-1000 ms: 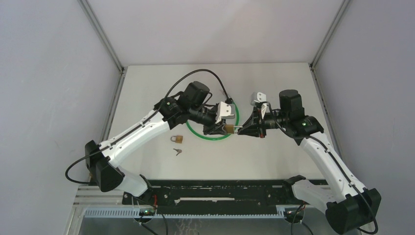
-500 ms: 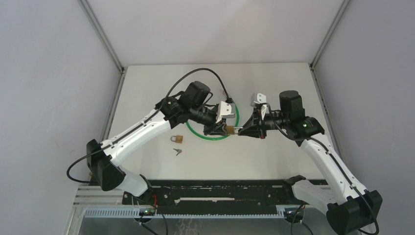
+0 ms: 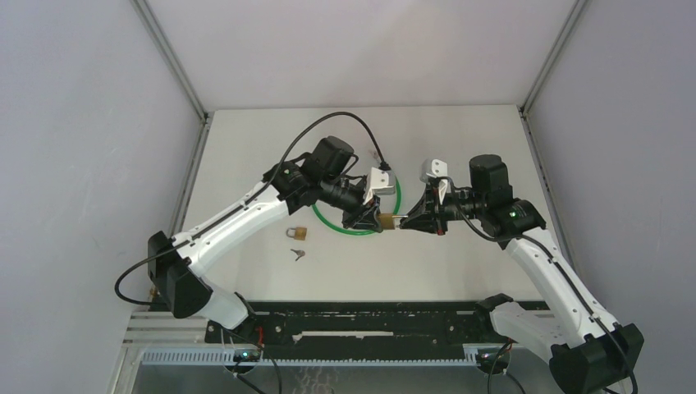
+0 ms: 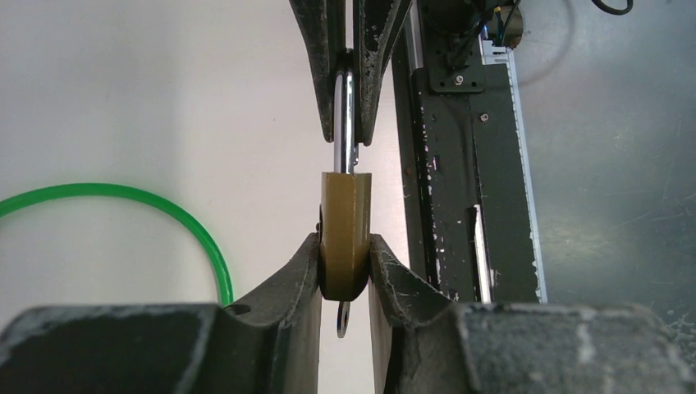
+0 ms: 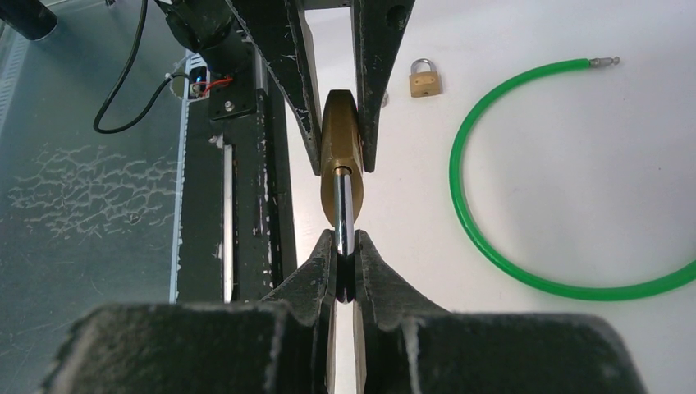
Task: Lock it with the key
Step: Lock the lock.
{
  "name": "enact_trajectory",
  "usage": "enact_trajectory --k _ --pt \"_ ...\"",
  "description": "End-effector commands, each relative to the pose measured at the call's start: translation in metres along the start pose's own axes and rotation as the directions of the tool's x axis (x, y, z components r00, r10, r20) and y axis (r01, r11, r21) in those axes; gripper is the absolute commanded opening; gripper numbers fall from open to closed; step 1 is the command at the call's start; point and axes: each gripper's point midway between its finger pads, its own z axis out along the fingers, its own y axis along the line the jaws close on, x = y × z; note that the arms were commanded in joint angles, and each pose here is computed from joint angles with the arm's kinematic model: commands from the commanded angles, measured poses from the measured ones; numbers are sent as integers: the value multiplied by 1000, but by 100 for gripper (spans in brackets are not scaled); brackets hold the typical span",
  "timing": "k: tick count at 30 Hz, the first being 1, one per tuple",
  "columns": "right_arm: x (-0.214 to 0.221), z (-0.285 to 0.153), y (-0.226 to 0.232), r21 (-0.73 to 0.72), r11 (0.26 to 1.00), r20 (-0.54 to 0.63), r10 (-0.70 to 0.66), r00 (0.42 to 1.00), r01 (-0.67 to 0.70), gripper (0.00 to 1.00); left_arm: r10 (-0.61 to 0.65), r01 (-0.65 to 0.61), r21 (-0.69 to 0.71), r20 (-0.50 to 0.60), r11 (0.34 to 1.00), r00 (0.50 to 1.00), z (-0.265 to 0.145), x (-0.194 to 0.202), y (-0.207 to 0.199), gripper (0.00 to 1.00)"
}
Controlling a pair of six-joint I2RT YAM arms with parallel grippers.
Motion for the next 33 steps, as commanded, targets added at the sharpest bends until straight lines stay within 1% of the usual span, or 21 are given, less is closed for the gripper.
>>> enact_trajectory --k 1,12,30,33 --pt "-23 4 2 -23 993 67 -110 992 112 0 5 -9 41 88 999 996 6 -21 -7 0" --pt "-20 11 2 -44 995 75 -81 994 85 0 8 -11 18 110 1000 994 9 -32 1 0" --pt "-16 21 1 -44 996 72 -73 995 77 0 -22 21 8 141 1000 990 10 -50 6 0" --pt "-15 23 0 -48 997 75 -56 996 60 0 -31 31 8 149 999 988 10 -52 7 0"
